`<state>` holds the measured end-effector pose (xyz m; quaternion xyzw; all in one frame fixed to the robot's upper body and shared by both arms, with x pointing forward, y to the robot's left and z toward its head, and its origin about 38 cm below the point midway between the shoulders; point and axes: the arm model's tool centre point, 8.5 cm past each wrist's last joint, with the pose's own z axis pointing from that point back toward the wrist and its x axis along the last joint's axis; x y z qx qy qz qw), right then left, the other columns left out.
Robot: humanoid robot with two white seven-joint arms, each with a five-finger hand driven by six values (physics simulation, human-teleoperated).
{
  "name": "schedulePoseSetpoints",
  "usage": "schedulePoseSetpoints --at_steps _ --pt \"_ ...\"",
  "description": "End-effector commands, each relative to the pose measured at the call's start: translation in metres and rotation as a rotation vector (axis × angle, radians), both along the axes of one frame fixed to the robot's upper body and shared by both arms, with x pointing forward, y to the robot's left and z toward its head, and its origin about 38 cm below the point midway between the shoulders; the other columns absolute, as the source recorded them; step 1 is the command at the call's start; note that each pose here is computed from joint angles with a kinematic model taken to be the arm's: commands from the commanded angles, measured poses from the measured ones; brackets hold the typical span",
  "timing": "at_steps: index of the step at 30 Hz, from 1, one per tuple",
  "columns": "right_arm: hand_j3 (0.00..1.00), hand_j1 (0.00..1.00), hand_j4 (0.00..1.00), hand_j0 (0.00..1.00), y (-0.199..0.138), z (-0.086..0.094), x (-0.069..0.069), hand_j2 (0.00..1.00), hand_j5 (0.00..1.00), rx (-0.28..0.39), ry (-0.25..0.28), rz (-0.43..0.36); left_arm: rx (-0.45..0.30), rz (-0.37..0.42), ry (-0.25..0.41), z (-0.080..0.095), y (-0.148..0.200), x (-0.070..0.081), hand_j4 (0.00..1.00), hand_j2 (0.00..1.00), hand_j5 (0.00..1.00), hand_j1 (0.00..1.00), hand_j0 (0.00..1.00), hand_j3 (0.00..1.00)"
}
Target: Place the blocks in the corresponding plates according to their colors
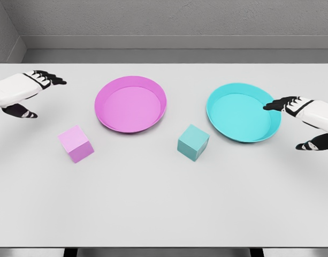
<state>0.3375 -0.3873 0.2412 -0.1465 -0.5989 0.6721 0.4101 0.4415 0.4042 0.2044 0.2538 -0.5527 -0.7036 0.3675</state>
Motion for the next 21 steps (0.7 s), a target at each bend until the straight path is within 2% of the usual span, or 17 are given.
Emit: schedulePoseSetpoints --at_steps 1,4,6,7,8,9,11,14,17,19,21 --pt "1.00 1.00 1.00 1.00 -0.001 0.000 0.000 1.00 1.00 -0.012 -0.001 -0.002 -0.003 0.000 0.002 0.001 0.000 0.000 1.00 1.00 1.00 1.00 1.00 1.00" --pt "1.00 1.00 1.00 1.00 -0.001 0.001 0.000 1.00 1.00 -0.012 -0.003 -0.002 0.003 0.002 0.002 0.002 0.001 0.000 1.00 1.00 1.00 1.00 1.00 1.00" --pt "1.00 1.00 1.00 1.00 0.000 0.002 0.002 1.00 1.00 -0.003 -0.002 -0.009 0.073 0.011 0.033 0.008 0.015 -0.007 1.00 1.00 1.00 1.00 1.00 1.00" --pt "1.00 1.00 1.00 1.00 0.000 0.002 0.002 1.00 1.00 -0.003 -0.003 -0.006 0.125 -0.007 0.074 0.001 0.012 -0.010 1.00 1.00 1.00 1.00 1.00 1.00" --pt "1.00 1.00 1.00 1.00 0.003 0.004 0.005 1.00 1.00 -0.003 -0.006 -0.001 0.179 -0.033 0.096 0.001 0.008 -0.016 1.00 1.00 1.00 1.00 1.00 1.00" --pt "1.00 1.00 1.00 1.00 0.016 0.008 0.016 1.00 1.00 0.000 -0.020 0.030 0.209 -0.060 0.105 0.002 0.005 -0.024 1.00 1.00 1.00 1.00 1.00 1.00" --pt "1.00 1.00 1.00 1.00 0.043 0.005 0.031 1.00 1.00 0.000 -0.011 0.084 0.228 -0.085 0.107 -0.002 -0.002 -0.029 1.00 1.00 1.00 1.00 1.00 1.00" --pt "1.00 1.00 1.00 1.00 0.061 0.004 0.037 1.00 1.00 -0.030 0.019 0.139 0.237 -0.126 0.097 -0.003 -0.015 -0.033 1.00 1.00 1.00 1.00 1.00 1.00" --pt "1.00 1.00 1.00 1.00 0.090 0.011 0.052 1.00 1.00 -0.022 0.020 0.169 0.228 -0.186 0.094 -0.007 -0.034 -0.043 1.00 1.00 1.00 1.00 1.00 1.00" --pt "1.00 1.00 1.00 1.00 0.104 0.014 0.060 1.00 1.00 -0.015 0.027 0.167 0.225 -0.195 0.090 -0.006 -0.037 -0.044 1.00 1.00 1.00 1.00 1.00 1.00" --pt "1.00 1.00 1.00 1.00 0.124 0.015 0.070 1.00 1.00 -0.050 0.012 0.162 0.222 -0.220 0.090 -0.008 -0.045 -0.047 1.00 1.00 1.00 1.00 1.00 1.00"
